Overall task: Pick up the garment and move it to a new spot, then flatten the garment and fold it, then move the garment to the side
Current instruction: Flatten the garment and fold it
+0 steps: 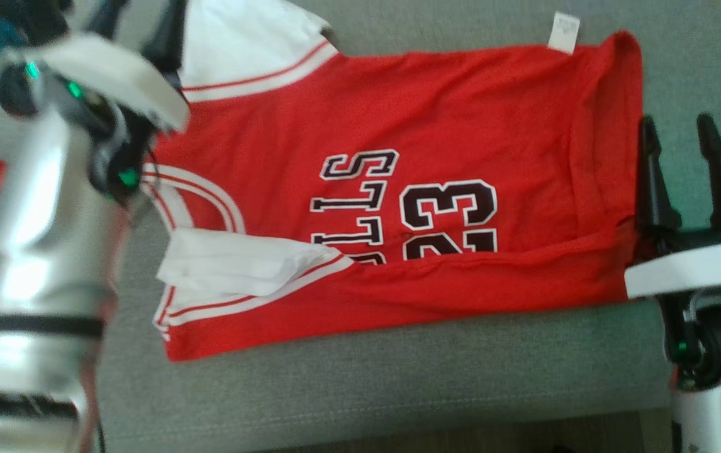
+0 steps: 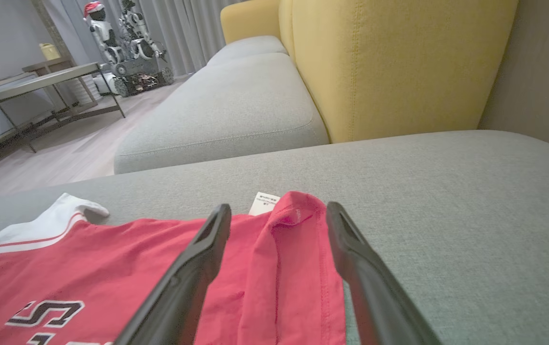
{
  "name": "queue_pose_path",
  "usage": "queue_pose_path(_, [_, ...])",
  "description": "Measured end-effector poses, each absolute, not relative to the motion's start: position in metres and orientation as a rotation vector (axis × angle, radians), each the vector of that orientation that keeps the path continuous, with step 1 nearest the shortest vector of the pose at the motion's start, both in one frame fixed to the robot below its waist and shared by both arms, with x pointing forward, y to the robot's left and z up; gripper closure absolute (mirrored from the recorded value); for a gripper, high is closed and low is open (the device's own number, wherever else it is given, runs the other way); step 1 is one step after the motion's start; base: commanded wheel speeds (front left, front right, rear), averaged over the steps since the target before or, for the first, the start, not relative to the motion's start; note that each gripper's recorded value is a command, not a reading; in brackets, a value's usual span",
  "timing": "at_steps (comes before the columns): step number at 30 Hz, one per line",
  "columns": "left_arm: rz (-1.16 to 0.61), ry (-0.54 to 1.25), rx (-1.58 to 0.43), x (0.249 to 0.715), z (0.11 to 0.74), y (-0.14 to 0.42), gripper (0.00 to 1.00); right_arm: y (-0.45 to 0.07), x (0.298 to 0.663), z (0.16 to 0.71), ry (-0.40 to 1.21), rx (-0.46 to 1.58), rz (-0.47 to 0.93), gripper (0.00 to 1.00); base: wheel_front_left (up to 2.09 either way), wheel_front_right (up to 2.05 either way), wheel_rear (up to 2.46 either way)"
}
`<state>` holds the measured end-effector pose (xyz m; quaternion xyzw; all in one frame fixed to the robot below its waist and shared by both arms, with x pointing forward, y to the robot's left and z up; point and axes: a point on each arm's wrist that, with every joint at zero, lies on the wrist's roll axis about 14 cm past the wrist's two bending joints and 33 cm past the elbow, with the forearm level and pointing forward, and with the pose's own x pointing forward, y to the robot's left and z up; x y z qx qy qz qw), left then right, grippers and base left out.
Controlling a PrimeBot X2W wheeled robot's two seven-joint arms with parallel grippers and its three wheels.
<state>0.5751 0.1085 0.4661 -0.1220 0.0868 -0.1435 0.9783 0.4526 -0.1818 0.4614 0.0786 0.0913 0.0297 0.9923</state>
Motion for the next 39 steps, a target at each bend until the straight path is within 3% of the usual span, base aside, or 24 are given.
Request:
queue_pose_path(8, [-0.319, 0.328, -0.203, 0.624, 0.425, 0.105, 0.0, -0.189, 0.467, 0.442, 0.196, 0.147, 0.041, 0.0, 0.0, 0.0, 0.0])
queue_pose_path(16, [-0.356, 0.565, -0.168, 0.621, 0.36, 0.099, 0.0, -0.205, 0.463, 0.423, 0.232, 0.146, -0.006, 0.0, 0.0, 0.0, 0.0])
queue_pose_path(21, [-0.374, 0.617, -0.147, 0.622, 0.356, 0.099, 0.0, -0.211, 0.463, 0.426, 0.22, 0.148, -0.022, 0.0, 0.0, 0.0, 0.0])
queue_pose_path(22, [-0.376, 0.619, -0.146, 0.622, 0.356, 0.098, 0.57, -0.212, 0.463, 0.427, 0.217, 0.148, -0.024, 0.0, 0.0, 0.0, 0.0])
queue_pose_path(23, [-0.378, 0.621, -0.147, 0.621, 0.356, 0.098, 1.0, -0.214, 0.463, 0.427, 0.216, 0.147, -0.028, 0.0, 0.0, 0.0, 0.0])
queue_pose_path(28, [-0.393, 0.596, -0.121, 0.616, 0.361, 0.097, 1.0, -0.223, 0.471, 0.431, 0.221, 0.141, -0.047, 0.0, 0.0, 0.0, 0.0])
queue_pose_path(32, [-0.387, 0.534, -0.107, 0.614, 0.371, 0.104, 1.0, -0.225, 0.504, 0.442, 0.209, 0.117, -0.011, 0.0, 0.0, 0.0, 0.0])
queue_pose_path(39, [-0.396, 0.427, -0.129, 0.621, 0.402, 0.097, 1.0, -0.206, 0.55, 0.423, 0.354, 0.083, 0.096, 0.0, 0.0, 0.0, 0.0])
